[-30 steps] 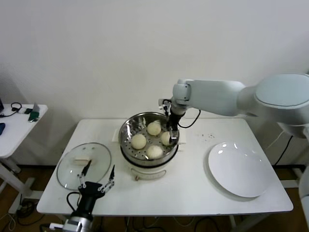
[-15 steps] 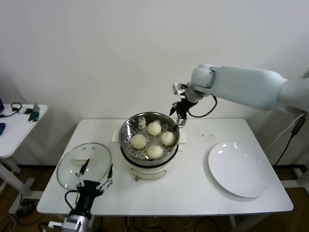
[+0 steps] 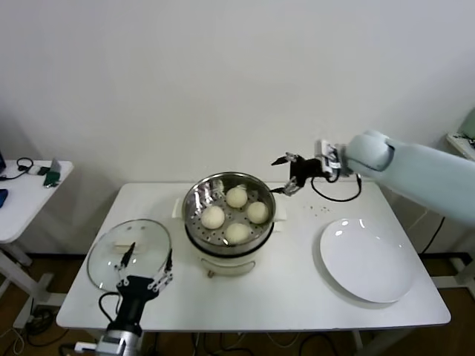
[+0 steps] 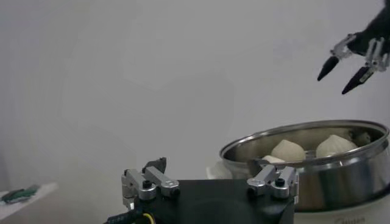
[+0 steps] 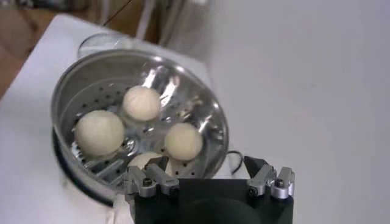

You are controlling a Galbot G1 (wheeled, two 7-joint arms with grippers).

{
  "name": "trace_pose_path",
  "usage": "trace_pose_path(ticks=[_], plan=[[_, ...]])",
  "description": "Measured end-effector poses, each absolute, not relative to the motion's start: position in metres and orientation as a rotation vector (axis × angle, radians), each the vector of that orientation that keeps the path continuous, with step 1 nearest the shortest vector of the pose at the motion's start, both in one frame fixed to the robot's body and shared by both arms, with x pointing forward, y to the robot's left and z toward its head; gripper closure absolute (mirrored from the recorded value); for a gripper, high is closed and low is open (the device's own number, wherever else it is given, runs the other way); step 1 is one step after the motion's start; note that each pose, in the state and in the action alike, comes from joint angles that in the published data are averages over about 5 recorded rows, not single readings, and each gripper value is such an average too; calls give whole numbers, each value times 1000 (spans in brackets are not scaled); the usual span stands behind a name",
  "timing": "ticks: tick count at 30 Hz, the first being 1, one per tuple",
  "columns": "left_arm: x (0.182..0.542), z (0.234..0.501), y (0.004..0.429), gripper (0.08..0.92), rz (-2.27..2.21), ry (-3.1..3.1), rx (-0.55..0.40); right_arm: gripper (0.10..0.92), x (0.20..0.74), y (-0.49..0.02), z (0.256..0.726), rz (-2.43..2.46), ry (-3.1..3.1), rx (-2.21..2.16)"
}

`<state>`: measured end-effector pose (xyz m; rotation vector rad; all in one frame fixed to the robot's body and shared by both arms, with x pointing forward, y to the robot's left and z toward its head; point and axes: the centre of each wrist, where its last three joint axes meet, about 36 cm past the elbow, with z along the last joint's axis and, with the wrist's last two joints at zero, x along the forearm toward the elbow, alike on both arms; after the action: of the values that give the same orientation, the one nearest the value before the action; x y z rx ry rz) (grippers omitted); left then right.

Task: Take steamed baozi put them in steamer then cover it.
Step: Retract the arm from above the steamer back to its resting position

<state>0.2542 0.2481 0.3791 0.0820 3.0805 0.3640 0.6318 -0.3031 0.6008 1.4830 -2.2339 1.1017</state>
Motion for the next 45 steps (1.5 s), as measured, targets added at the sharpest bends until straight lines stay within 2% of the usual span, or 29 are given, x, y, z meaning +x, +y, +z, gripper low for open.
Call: trace_pose_path(ticks=[10, 21, 35, 45], plan=[[250, 384, 246, 177, 406, 3068, 72, 200, 582, -349, 548, 920, -2610, 1340], [250, 393, 252, 177, 630, 3037, 55, 200, 525, -368, 488, 705, -2877, 1128], [268, 399, 271, 177, 1639, 2701, 66, 200, 438, -384, 418, 362, -3088, 670], [298, 374, 292, 177, 2310, 2253, 78, 200, 384, -391, 391, 217, -3118, 394]])
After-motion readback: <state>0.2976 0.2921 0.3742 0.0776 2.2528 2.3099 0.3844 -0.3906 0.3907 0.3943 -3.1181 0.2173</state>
